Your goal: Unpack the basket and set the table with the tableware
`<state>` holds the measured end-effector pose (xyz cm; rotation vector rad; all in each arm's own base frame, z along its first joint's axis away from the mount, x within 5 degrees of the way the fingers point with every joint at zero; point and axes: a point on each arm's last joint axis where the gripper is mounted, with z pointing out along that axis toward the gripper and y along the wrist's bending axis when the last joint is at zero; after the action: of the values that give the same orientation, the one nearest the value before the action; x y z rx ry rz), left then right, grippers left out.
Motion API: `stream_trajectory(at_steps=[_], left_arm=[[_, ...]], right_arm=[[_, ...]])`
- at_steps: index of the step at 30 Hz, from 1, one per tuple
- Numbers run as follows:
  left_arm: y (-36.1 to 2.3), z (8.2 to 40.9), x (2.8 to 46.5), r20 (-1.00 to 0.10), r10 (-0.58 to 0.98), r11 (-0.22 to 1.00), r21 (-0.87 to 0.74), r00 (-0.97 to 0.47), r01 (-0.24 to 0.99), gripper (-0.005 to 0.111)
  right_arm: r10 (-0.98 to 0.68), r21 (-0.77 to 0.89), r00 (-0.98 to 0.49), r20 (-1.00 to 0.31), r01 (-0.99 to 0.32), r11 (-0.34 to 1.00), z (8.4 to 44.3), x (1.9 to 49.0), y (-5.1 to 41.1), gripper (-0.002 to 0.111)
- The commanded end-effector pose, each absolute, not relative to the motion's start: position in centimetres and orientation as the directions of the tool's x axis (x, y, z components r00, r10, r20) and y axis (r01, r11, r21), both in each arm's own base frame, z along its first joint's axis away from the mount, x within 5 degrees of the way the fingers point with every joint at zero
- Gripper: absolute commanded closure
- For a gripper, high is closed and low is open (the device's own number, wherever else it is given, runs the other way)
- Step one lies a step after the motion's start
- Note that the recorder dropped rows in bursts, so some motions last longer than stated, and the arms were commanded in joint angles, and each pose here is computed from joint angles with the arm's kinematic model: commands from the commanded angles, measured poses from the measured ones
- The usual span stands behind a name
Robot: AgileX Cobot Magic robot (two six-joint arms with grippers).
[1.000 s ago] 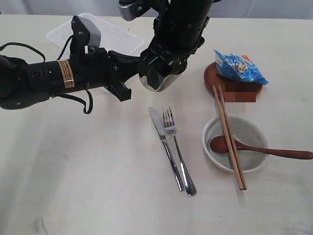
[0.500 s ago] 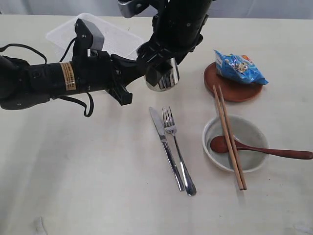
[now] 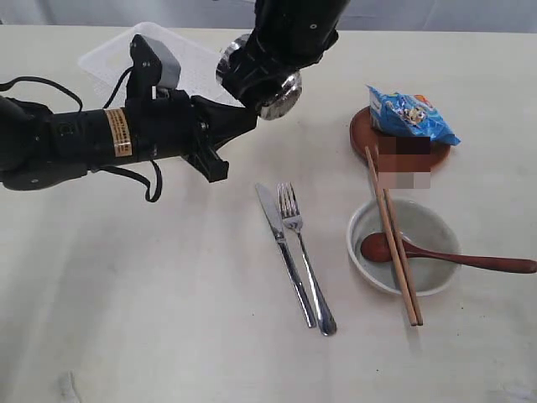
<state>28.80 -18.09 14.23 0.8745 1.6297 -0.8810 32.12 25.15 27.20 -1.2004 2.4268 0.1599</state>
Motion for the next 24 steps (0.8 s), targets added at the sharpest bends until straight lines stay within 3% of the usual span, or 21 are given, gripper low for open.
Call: stream_trajectory(at_steps=[1, 10, 16, 24], left_arm=[[-18.2, 15.2, 29.2, -0.987, 0.037, 0.498, -0.117, -0.155, 0.859, 0.107], [-17.4, 14.8, 30.2, -0.974, 0.033, 0.630, -0.153, -0.223, 0.761, 0.107], [-17.6, 15.8, 30.1, -0.984, -0.054, 0.594, -0.167, -0.168, 0.787, 0.107], [-17.8, 15.3, 29.8, -0.981, -0.001, 0.572, -0.160, -0.195, 0.804, 0.107]], right_arm=[[-0.715, -0.052, -0.545, -0.437, -0.778, 0.625, 26.4, 32.1, 25.5, 0.109], [-0.755, -0.068, -0.502, -0.420, -0.813, 0.578, 26.2, 30.9, 25.7, 0.109], [-0.774, -0.061, -0.491, -0.400, -0.829, 0.557, 26.2, 30.4, 25.8, 0.109], [-0.769, -0.089, -0.488, -0.413, -0.819, 0.567, 26.2, 30.8, 25.7, 0.109]])
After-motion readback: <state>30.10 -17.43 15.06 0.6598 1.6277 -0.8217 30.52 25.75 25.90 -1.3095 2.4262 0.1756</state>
